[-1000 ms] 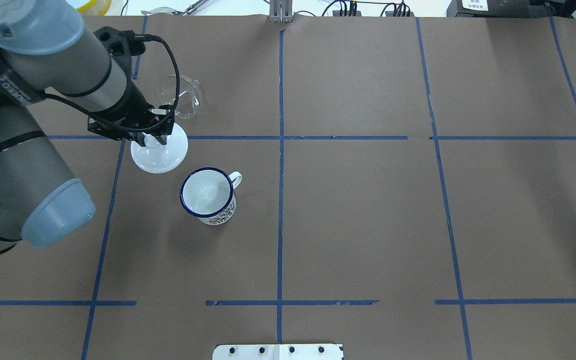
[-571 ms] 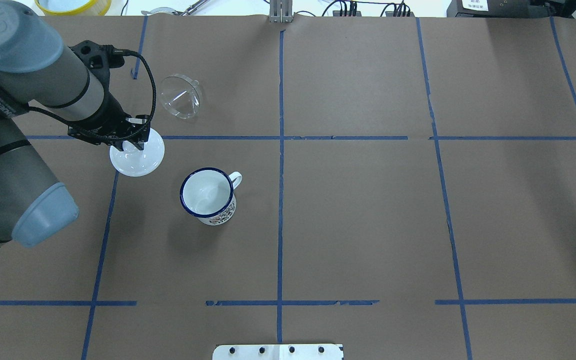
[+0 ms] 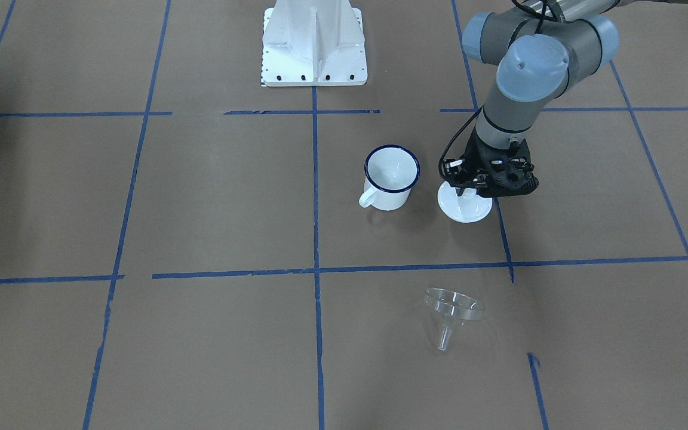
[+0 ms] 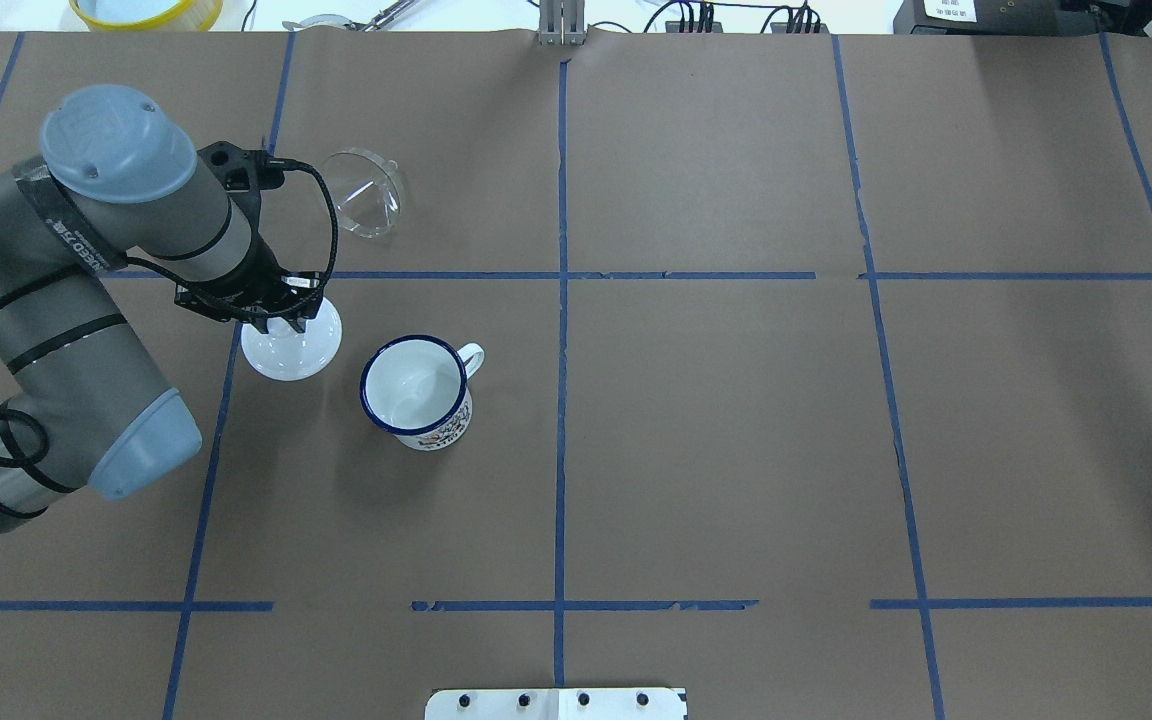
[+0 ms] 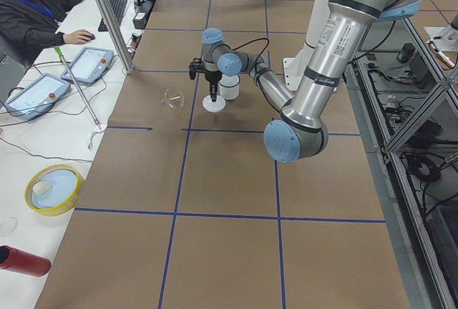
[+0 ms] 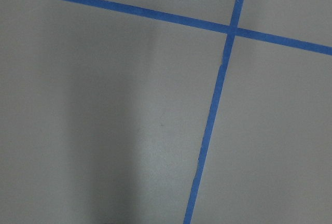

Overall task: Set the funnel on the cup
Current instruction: 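Lower the lid onto the table and open the left gripper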

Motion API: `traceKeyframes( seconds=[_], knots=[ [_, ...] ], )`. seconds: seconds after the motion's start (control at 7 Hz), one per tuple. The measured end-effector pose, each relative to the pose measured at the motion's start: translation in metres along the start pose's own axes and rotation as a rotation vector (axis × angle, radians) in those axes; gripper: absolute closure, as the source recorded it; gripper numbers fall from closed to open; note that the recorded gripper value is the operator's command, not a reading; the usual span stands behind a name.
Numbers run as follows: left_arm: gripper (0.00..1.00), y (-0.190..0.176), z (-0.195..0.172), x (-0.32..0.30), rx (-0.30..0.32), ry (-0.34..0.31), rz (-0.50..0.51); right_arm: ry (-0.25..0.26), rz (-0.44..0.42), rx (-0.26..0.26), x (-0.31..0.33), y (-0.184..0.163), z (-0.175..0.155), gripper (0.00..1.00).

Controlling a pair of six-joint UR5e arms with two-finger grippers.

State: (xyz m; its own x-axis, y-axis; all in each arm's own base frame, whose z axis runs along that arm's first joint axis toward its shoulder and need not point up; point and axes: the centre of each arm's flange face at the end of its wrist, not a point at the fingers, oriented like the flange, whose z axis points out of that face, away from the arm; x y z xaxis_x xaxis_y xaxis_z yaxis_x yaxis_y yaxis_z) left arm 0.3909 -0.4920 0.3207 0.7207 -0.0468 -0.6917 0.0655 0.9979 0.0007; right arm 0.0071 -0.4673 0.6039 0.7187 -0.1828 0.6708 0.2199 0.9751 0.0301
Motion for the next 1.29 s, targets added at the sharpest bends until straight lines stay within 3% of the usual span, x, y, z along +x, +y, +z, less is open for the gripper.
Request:
traceKeyframes(
  seconds=[0.57,0.71,0.86,1.0,1.29],
  knots=[
    [1.00,-0.007,0.029,-0.010,-0.010,-0.007,0.009,0.000,0.000,0.000,0.000,0.000,0.000,0.00],
    [0.84,-0.007,0.035,-0.015,-0.008,-0.001,0.011,0.000,0.000,0.000,0.000,0.000,0.000,0.00],
    [0.25,-0.006,0.039,-0.019,-0.006,0.005,0.014,0.000,0.000,0.000,0.000,0.000,0.000,0.00],
    [0.00,-0.006,0.041,-0.021,-0.007,0.006,0.015,0.000,0.000,0.000,0.000,0.000,0.000,0.00],
    [0.00,-0.005,0.040,-0.022,-0.003,0.007,0.016,0.000,0.000,0.000,0.000,0.000,0.000,0.00]
  ],
)
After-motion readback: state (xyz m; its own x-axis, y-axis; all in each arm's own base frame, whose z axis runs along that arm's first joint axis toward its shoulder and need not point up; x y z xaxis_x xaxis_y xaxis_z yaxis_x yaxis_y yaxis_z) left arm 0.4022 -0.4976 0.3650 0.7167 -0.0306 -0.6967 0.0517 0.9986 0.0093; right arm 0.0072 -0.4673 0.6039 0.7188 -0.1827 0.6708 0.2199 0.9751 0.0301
